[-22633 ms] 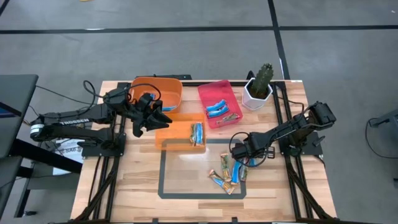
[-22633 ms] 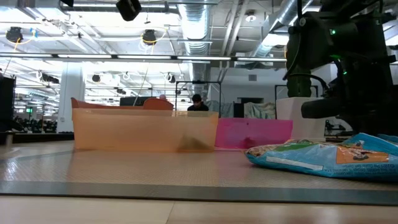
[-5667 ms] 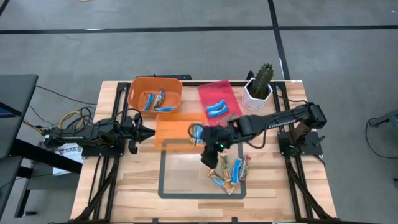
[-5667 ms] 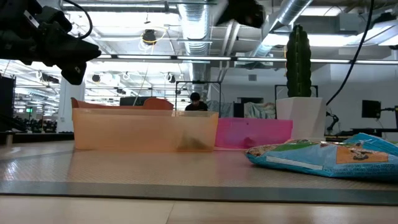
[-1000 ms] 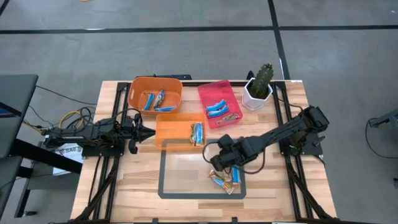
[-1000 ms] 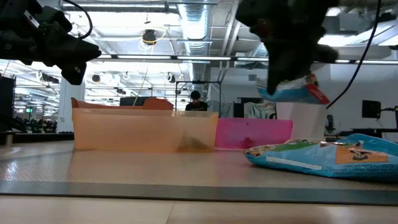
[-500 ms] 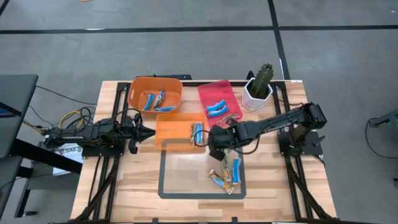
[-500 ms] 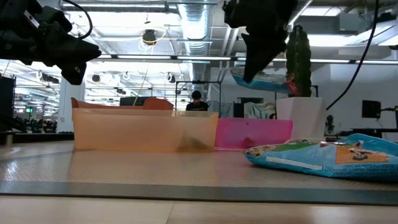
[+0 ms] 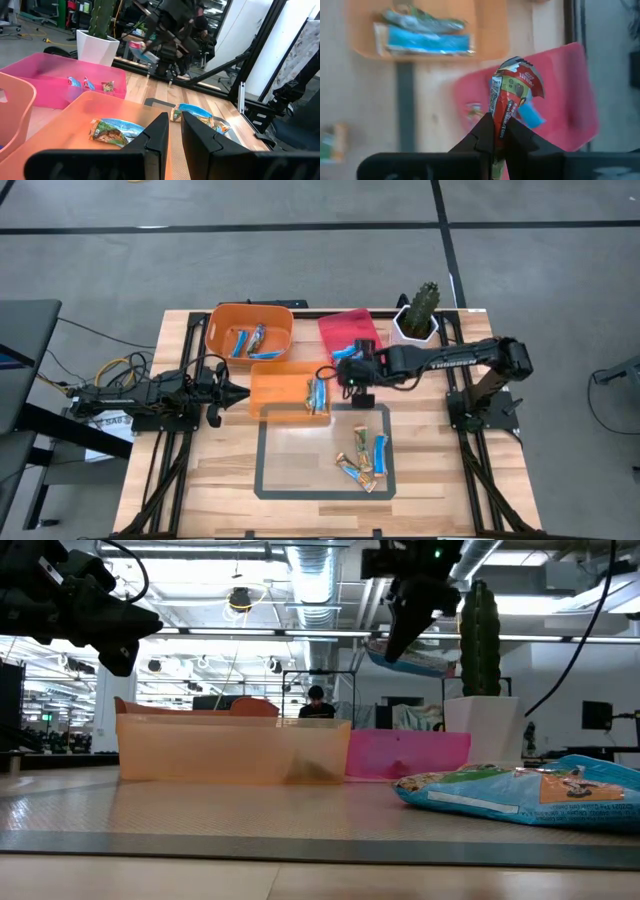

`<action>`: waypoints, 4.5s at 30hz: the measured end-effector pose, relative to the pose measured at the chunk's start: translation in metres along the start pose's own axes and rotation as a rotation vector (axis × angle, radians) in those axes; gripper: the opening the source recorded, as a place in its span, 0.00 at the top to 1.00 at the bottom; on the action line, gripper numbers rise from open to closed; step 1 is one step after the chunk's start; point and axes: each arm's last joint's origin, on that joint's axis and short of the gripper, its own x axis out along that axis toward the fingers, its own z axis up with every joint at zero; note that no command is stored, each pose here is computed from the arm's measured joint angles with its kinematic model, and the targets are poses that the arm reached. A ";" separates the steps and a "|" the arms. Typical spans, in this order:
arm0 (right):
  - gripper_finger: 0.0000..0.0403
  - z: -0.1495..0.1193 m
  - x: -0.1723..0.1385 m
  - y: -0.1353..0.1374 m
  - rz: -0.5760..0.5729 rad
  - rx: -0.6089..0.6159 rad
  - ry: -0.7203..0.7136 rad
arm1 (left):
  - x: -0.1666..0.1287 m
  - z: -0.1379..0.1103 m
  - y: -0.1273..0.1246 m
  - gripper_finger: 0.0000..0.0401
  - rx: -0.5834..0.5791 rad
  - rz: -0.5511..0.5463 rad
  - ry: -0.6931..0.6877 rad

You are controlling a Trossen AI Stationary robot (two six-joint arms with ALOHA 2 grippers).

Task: Pick and place Granola Bars by type
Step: Put the red granola bar into the red bin, then put the yellow granola bar into the bottom orange bin

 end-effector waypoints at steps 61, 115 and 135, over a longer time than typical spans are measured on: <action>0.80 -0.042 0.085 -0.042 0.003 -0.288 -0.034 | 0.000 0.000 0.000 0.89 0.000 0.000 -0.001; 0.80 -0.039 -0.008 0.057 0.583 0.971 0.134 | 0.000 0.000 0.000 0.89 0.000 0.000 -0.001; 0.69 -0.071 -0.043 0.124 0.350 1.268 0.333 | 0.000 0.000 0.000 0.89 0.000 0.000 0.000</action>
